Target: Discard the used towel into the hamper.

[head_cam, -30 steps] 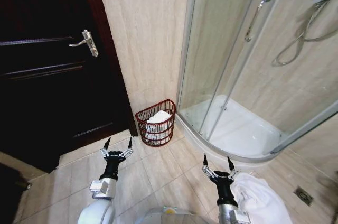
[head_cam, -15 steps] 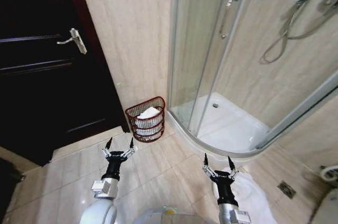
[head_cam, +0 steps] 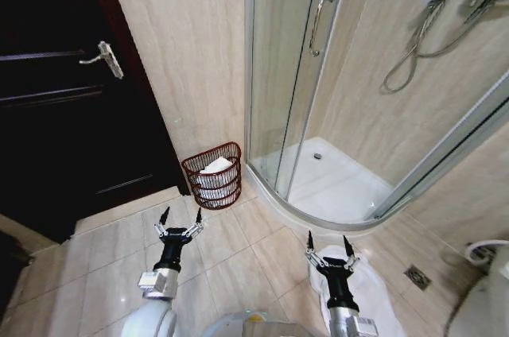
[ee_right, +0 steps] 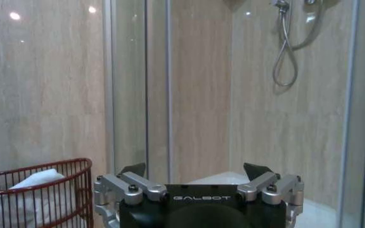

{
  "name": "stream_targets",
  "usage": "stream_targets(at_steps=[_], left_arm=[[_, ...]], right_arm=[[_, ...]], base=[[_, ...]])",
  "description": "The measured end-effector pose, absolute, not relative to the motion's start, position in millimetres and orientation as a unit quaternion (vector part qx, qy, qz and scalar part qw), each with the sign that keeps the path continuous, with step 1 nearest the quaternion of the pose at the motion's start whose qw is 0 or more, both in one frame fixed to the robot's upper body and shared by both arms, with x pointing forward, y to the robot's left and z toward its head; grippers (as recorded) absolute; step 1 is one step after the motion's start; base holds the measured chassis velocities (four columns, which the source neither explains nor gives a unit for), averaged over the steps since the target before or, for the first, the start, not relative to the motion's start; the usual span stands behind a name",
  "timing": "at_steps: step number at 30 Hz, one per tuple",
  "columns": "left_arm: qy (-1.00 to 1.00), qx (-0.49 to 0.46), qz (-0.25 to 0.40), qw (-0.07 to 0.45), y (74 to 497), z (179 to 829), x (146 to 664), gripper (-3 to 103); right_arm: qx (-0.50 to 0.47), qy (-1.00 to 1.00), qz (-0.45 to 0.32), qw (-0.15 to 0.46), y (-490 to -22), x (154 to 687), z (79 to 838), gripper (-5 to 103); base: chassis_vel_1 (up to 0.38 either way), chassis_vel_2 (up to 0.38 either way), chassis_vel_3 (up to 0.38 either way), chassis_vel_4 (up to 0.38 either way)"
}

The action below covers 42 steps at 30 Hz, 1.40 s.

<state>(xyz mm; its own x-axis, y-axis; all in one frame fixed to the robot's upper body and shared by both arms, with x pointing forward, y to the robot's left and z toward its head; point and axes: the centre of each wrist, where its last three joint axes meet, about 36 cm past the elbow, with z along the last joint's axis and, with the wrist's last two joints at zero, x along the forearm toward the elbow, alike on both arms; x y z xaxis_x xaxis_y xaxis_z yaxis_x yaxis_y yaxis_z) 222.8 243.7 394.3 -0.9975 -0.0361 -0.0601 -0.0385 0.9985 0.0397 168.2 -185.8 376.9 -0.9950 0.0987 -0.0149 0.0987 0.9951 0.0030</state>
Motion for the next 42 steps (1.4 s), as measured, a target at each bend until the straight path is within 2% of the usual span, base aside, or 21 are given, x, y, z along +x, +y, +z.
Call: stream_targets(at_steps=[12,34,42], left_arm=[[0.999,-0.020,0.021,0.035,244,393,224,100],[0.999,-0.010,0.018,0.034,238,390,233,100],[1.000,0.007,0.016,0.008,248,386,233,100]], right_arm=[[0.054,0.998,0.001,0.025,-185,171,374,100],[0.069,0.997,-0.010,0.026,-198,175,374,100],[0.067,0.997,-0.020,0.010,-206,177,367,100]], base=[[-0.074,-0.152,0.076,0.172],[0.001,0.002,0.001,-0.005],[0.000,0.000,0.000,0.000]])
